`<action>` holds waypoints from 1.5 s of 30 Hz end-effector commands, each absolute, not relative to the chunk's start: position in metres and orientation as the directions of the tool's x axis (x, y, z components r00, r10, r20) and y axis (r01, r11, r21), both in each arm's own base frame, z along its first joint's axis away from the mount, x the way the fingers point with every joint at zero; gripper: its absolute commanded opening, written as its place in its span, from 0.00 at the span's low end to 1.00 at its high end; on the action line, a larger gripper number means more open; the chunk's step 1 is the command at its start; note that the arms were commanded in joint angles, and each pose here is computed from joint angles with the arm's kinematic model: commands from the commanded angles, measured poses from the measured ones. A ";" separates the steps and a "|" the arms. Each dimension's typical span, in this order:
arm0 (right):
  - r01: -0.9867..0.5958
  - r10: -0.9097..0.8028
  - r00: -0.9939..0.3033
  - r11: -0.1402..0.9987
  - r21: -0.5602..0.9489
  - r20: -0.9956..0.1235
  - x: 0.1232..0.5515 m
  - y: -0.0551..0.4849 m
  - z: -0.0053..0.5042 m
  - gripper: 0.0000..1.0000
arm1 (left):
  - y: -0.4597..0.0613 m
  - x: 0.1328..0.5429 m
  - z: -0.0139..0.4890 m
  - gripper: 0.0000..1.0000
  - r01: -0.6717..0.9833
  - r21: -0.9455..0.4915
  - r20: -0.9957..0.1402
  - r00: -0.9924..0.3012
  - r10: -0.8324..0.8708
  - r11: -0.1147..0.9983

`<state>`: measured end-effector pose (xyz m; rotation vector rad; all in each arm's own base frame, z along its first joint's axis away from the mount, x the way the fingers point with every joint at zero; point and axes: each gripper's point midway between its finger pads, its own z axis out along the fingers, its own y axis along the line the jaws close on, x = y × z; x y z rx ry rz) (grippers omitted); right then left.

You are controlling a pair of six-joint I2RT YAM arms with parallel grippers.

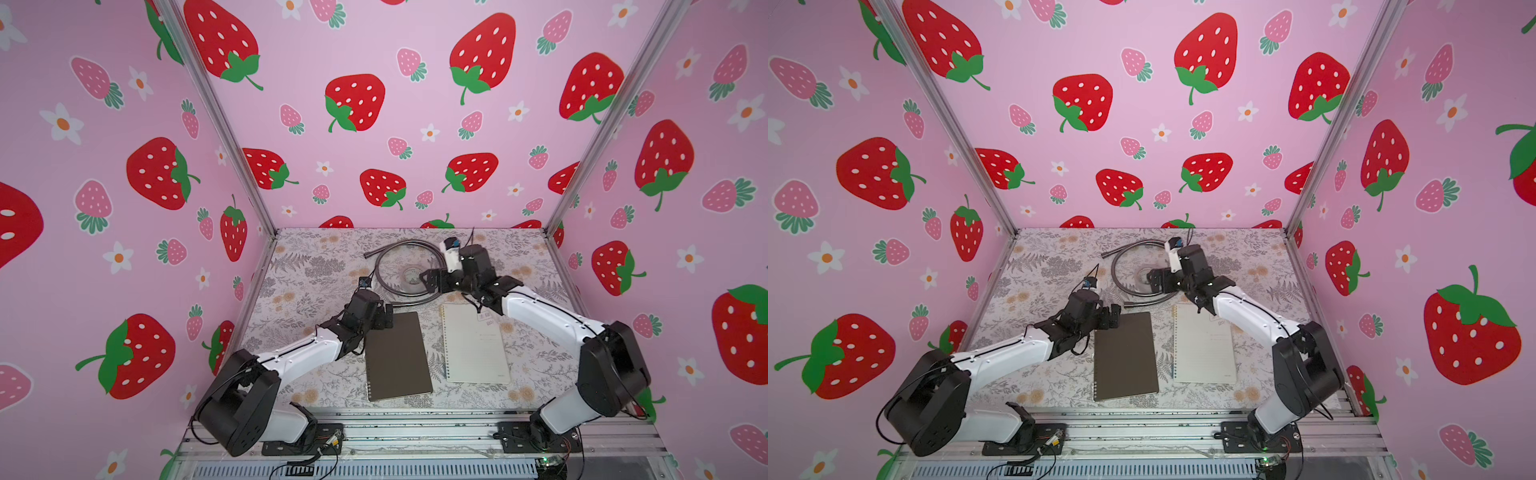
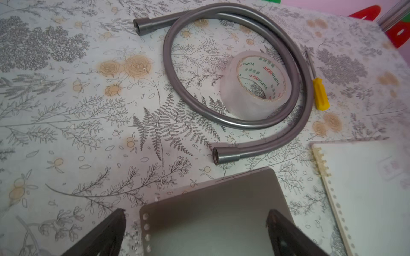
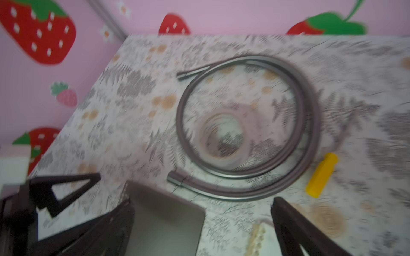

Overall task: Tear off pages from different notebooks
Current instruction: Move the notebook to the center of the board.

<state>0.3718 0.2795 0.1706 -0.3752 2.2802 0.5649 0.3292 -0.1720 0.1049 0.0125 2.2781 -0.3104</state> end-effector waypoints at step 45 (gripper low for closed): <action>-0.435 -0.424 -0.888 0.653 0.620 -0.176 0.353 0.398 0.054 0.70 | -0.197 0.293 0.068 1.00 0.150 -0.331 -0.567 -0.821 -0.070 0.932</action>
